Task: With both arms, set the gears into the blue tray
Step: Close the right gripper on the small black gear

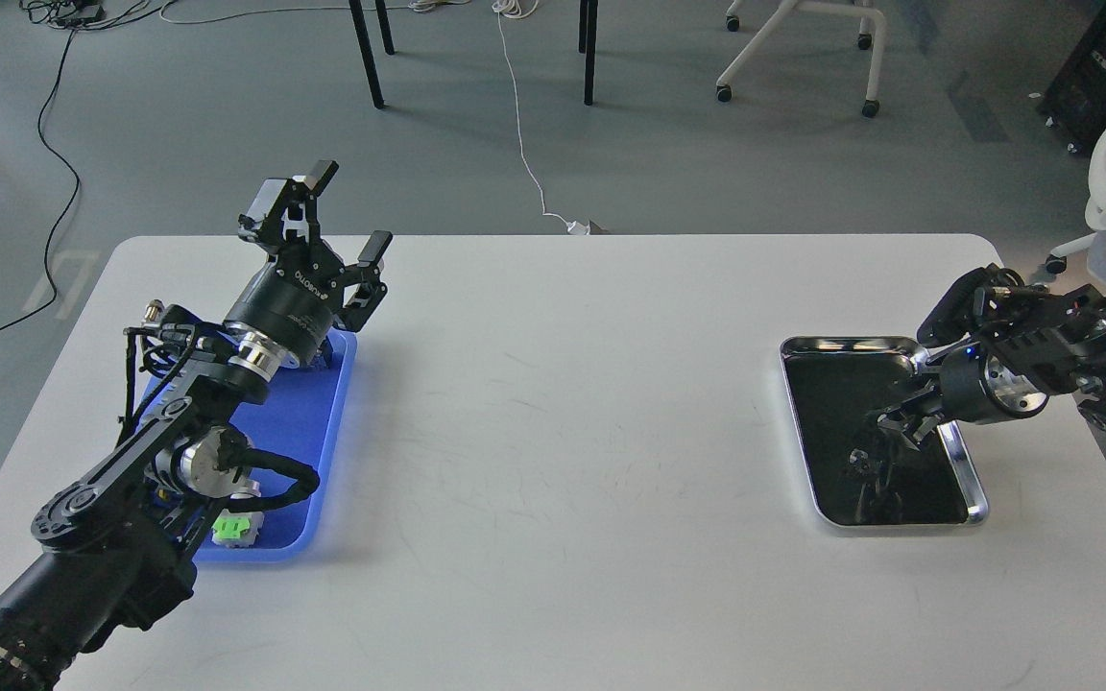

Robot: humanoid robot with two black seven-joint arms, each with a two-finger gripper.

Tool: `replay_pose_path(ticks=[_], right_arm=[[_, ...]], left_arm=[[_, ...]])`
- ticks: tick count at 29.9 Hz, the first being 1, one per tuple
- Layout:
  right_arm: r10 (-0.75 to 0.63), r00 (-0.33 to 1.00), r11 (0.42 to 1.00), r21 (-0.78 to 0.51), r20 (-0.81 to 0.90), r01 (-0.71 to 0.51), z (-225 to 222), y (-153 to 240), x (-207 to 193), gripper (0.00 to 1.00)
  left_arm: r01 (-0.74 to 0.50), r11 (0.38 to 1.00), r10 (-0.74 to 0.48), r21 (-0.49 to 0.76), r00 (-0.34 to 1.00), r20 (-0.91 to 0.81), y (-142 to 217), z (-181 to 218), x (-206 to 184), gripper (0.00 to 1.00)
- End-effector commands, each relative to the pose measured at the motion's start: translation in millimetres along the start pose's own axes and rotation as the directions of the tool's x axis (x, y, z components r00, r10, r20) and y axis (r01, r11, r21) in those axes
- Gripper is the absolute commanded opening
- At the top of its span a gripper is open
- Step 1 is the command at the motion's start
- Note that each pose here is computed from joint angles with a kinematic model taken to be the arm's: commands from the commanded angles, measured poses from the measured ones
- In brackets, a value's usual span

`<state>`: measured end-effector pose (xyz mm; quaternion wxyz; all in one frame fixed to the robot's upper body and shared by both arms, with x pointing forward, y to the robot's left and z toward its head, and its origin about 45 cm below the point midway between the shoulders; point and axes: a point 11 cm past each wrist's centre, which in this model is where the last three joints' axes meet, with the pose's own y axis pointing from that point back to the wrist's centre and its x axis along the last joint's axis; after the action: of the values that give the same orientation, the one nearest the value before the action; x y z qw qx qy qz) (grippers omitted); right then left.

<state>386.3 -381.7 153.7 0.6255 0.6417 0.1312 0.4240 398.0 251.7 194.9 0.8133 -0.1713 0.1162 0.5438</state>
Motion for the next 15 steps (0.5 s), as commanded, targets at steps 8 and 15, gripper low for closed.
replay_pose_path(ticks=[8, 15], right_arm=[[-0.002, 1.0, 1.0, -0.002, -0.001, 0.002, -0.7, -3.7, 1.4, 0.49], [-0.008, 1.0, 1.0, 0.004, 0.002, 0.008, -3.7, -8.1, -1.4, 0.49]], left_arm=[[0.001, 1.0, -0.001, 0.0, 1.0, 0.001, 0.2, 0.3, 0.4, 0.98], [-0.002, 1.0, 0.002, -0.001, 1.0, 0.002, 0.1, 0.7, 0.8, 0.98]])
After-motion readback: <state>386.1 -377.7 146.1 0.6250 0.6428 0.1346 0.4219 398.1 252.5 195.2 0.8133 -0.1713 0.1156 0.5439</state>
